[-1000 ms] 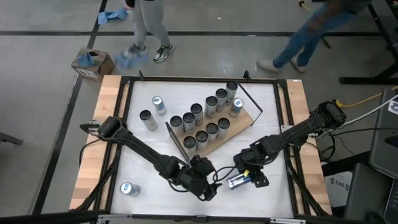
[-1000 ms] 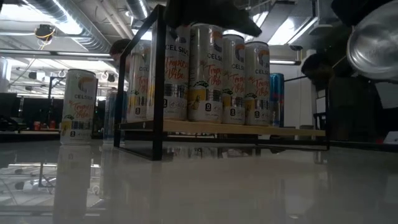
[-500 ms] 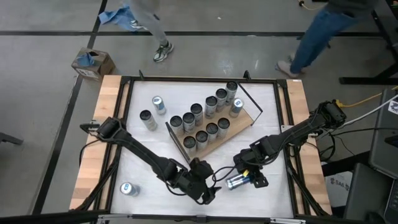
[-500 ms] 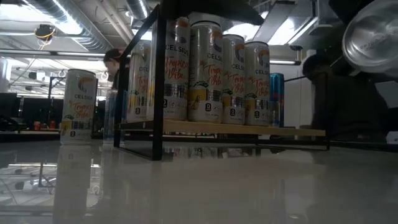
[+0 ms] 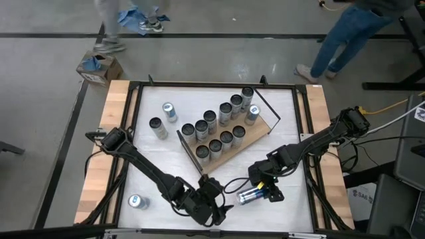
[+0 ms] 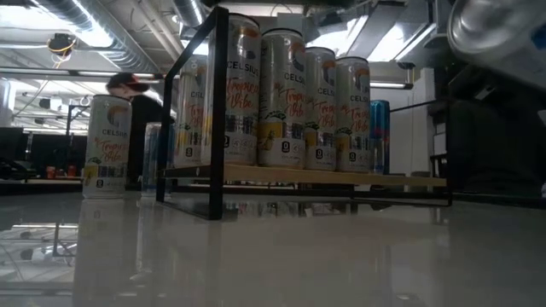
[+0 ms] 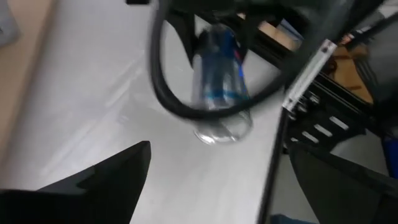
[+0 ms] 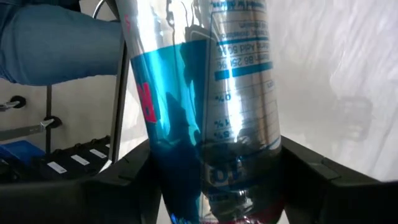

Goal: Place canned beverage on shelf
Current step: Put the blue soda can on the shelf

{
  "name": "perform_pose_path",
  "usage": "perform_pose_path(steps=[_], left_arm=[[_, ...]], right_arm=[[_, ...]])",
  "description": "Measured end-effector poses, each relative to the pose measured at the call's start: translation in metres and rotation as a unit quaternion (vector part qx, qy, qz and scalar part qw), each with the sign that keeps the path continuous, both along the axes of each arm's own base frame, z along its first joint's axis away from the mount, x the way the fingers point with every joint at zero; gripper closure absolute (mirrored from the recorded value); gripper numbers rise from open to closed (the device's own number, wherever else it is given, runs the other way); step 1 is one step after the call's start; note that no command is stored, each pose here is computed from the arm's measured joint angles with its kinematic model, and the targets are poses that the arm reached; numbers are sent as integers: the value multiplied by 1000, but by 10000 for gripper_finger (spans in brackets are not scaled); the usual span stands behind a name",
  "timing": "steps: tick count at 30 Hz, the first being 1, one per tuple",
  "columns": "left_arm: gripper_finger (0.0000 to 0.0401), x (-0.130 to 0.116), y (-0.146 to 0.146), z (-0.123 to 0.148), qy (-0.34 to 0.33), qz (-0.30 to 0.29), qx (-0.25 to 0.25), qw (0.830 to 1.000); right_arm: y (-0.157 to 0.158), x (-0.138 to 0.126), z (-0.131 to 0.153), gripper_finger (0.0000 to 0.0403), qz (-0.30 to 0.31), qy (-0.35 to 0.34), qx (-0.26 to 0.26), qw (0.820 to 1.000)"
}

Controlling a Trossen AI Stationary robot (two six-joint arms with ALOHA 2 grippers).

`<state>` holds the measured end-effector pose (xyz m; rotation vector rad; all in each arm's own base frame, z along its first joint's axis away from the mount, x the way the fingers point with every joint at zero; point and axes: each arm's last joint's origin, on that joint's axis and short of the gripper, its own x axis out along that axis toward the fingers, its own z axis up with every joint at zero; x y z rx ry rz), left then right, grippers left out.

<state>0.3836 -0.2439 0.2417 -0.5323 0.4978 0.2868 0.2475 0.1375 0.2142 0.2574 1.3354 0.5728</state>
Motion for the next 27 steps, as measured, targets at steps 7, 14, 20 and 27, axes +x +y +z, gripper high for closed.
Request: perform_pose_path(steps=[7, 14, 20, 27], left_arm=[[22, -8, -12, 0, -9, 6, -9, 1000], [22, -7, -8, 1, -26, 42, 4, 999], [22, -5, -6, 2, -29, 49, 5, 998], [22, -5, -5, 2, -30, 51, 6, 998]], right_arm=[[3, 6, 3, 168, -2, -36, 19, 999], [7, 16, 9, 168, -32, -80, 44, 995], [8, 19, 11, 168, -51, -102, 37, 993], [9, 24, 14, 168, -54, -130, 49, 989]])
